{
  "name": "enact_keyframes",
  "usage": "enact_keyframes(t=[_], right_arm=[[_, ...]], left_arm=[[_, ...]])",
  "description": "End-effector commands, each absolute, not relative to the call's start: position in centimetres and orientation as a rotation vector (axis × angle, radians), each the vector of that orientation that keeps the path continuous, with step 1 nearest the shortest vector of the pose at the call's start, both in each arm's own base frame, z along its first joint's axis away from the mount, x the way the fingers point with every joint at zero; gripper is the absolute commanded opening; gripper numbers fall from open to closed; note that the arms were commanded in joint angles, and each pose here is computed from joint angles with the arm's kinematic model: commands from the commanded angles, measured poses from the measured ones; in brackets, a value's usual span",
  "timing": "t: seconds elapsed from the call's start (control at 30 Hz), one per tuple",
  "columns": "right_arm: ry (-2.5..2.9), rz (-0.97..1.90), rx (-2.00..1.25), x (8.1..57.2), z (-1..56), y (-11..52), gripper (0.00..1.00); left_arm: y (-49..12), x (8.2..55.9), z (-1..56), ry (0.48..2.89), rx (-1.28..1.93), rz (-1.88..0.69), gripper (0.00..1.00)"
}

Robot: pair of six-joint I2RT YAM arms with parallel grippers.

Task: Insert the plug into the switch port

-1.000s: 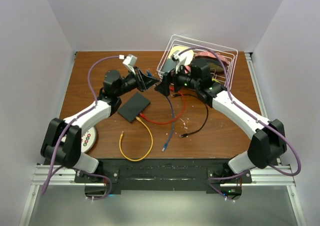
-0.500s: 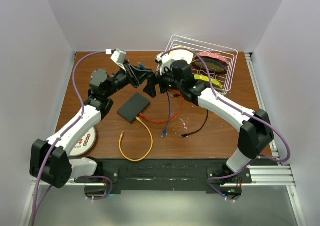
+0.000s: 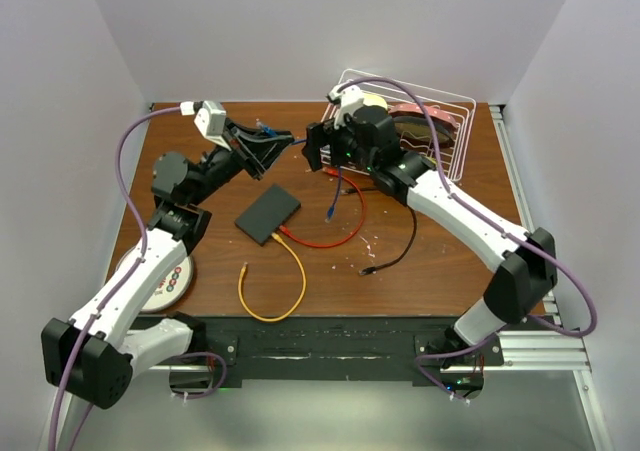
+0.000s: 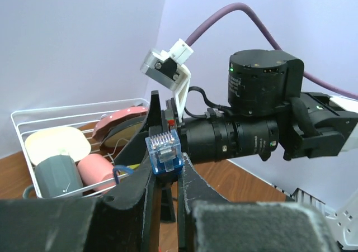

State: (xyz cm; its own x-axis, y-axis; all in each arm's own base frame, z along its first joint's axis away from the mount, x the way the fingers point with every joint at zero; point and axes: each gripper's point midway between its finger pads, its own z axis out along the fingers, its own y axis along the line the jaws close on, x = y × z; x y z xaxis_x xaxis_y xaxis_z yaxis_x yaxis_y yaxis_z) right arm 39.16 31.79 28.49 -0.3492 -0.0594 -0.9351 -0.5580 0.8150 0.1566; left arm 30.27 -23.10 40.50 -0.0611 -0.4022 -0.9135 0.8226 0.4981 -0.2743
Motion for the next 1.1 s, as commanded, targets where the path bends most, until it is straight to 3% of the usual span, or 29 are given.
enact_keyframes(t=[0.0, 0.3, 0.63, 1.07], right_arm=[[1.706, 0.495, -0.372, 38.1, 35.8, 28.1, 0.99], [1.511, 0.602, -0.596, 34.0, 39.8, 29.0, 0.99], [1.499, 0.805, -0.808, 31.7, 37.5, 32.9, 0.99], [1.47, 0.702, -0.777, 30.5, 39.4, 29.9, 0.99]], left_arm=[[-23.3, 28.0, 42.1, 1.183, 0.499, -1.057, 0.0], [-24.7, 27.2, 39.9, 1.204, 0.518, -1.214, 0.0], [-25.3, 27.3, 39.6, 1.188, 0.511, -1.293, 0.0], [-25.2, 28.4, 38.9, 1.225, 0.474, -1.264, 0.0]])
